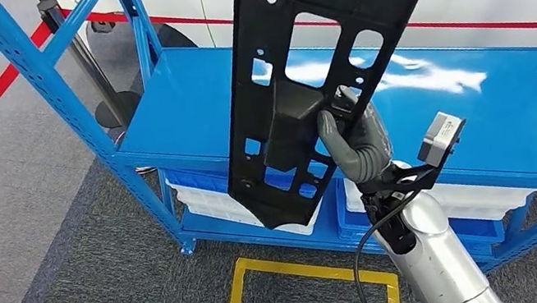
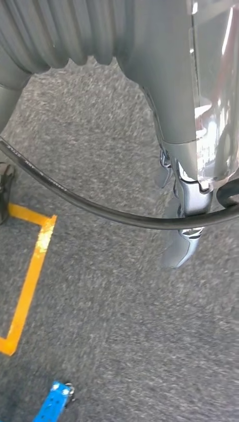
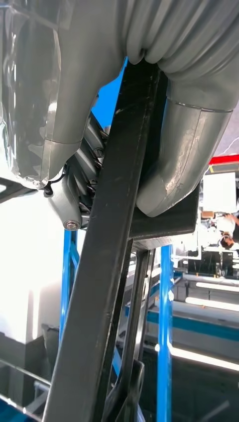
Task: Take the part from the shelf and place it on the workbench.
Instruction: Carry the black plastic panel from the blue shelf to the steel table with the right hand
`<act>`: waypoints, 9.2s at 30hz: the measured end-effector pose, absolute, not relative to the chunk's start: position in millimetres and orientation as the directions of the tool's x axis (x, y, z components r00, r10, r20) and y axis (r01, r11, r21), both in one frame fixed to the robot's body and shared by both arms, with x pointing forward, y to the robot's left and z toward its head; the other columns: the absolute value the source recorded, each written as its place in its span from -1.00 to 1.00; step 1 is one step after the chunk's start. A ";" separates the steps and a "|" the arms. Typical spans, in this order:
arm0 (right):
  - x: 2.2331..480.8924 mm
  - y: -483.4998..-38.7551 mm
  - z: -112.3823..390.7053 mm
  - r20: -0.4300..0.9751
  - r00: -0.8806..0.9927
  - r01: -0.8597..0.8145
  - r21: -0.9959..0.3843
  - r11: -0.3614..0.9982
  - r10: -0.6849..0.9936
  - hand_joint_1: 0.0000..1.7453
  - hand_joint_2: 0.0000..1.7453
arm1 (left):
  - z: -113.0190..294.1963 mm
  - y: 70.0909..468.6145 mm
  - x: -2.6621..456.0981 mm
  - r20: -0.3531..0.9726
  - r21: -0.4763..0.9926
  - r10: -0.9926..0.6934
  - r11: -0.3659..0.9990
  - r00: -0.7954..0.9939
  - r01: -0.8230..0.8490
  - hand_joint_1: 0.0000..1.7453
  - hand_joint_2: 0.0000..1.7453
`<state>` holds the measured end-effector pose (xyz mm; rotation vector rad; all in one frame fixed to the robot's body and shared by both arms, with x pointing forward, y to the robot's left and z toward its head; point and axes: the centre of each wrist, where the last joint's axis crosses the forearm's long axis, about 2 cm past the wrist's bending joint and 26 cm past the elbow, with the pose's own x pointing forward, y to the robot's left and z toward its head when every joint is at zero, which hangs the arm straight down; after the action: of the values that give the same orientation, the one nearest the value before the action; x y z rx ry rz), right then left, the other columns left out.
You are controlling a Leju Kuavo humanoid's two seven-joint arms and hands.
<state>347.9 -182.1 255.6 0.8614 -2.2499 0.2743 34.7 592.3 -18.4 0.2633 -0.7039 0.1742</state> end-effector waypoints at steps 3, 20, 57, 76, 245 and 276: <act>350.0 -181.5 257.3 0.680 -0.532 -0.653 0.049 0.755 -0.504 1.00 1.00 | -16.2 595.9 33.1 0.653 0.184 0.064 0.953 0.755 -0.240 -1.00 1.00; 352.1 -176.5 254.8 0.685 -0.550 -0.627 0.039 0.778 -0.478 1.00 1.00 | -6.5 609.7 32.1 0.638 0.207 0.043 0.952 0.769 -0.225 -1.00 1.00; 325.8 -174.6 219.9 0.693 -0.589 -0.536 0.051 0.843 -0.416 1.00 1.00 | -1.4 618.8 10.1 0.612 0.202 0.009 0.965 0.791 -0.167 -1.00 1.00; 322.7 -174.9 221.5 0.716 -0.611 -0.479 0.005 0.878 -0.338 1.00 1.00 | -6.9 612.3 30.7 0.379 0.511 0.025 0.827 0.925 -0.232 -1.00 1.00; 217.7 -191.4 198.6 0.679 -0.703 -0.235 0.054 0.970 -0.209 1.00 1.00 | -110.9 278.2 41.3 0.355 0.218 -0.242 0.961 0.903 0.172 -1.00 1.00; 228.0 -187.5 212.0 0.660 -0.715 -0.244 0.074 0.967 -0.231 1.00 1.00 | -110.7 273.4 43.4 0.384 0.183 -0.259 0.962 0.886 0.202 -1.00 1.00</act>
<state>228.0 -187.5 212.0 0.3318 -2.3925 0.0242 43.4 273.4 -110.7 0.1394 -0.4178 -0.2401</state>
